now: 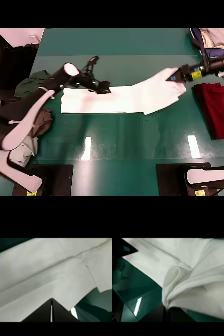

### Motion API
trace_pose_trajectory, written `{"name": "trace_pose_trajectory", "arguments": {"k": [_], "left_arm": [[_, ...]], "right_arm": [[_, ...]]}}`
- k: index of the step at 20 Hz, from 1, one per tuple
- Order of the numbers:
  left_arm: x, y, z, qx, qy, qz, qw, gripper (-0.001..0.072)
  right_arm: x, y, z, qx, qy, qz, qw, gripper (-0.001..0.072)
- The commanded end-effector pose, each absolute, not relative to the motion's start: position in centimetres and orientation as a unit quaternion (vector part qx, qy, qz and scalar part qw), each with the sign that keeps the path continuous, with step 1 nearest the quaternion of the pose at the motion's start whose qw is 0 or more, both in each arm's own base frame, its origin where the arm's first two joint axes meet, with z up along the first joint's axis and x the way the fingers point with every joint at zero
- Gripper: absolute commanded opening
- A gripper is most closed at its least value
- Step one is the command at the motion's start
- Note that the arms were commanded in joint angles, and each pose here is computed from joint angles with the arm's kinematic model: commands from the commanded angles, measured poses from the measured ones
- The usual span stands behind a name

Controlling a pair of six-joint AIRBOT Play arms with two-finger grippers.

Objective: Fold the shirts.

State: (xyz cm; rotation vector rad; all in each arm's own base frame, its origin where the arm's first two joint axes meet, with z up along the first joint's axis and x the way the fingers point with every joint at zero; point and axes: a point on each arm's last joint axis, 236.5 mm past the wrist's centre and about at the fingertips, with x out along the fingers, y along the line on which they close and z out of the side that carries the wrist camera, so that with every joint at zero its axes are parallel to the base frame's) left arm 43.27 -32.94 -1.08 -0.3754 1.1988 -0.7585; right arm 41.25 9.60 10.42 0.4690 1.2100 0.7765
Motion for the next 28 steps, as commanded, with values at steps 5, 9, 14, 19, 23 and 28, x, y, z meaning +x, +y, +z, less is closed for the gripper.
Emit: {"name": "trace_pose_trajectory", "arguments": {"k": [5, 9, 14, 19, 23, 28], "left_arm": [[43.9, -38.3, -5.8, -0.160, 0.581, -0.363, 0.710, 0.0020], [43.8, -36.6, -7.5, -0.118, 0.597, -0.343, 0.715, 0.0020], [43.1, -35.9, -7.3, -0.099, 0.609, -0.348, 0.705, 0.0020], [46.2, -30.4, -1.1, -0.060, 0.568, -0.336, 0.749, 0.0021], [47.7, -22.4, 5.8, -0.058, 0.535, -0.318, 0.780, 0.0021], [47.2, -12.2, 12.1, -0.079, 0.511, -0.264, 0.814, 0.0022]], "right_arm": [[39.7, 21.9, 19.7, 0.140, 0.502, 0.431, 0.737, 0.0018], [38.9, 26.2, 21.4, 0.121, 0.493, 0.463, 0.726, 0.0018], [38.5, 29.6, 20.8, 0.109, 0.494, 0.486, 0.713, 0.0018], [38.8, 32.0, 19.2, 0.110, 0.499, 0.493, 0.704, 0.0018], [39.8, 35.5, 17.3, 0.115, 0.488, 0.501, 0.705, 0.0018], [39.9, 41.4, 12.6, 0.099, 0.477, 0.524, 0.699, 0.0018]]}}
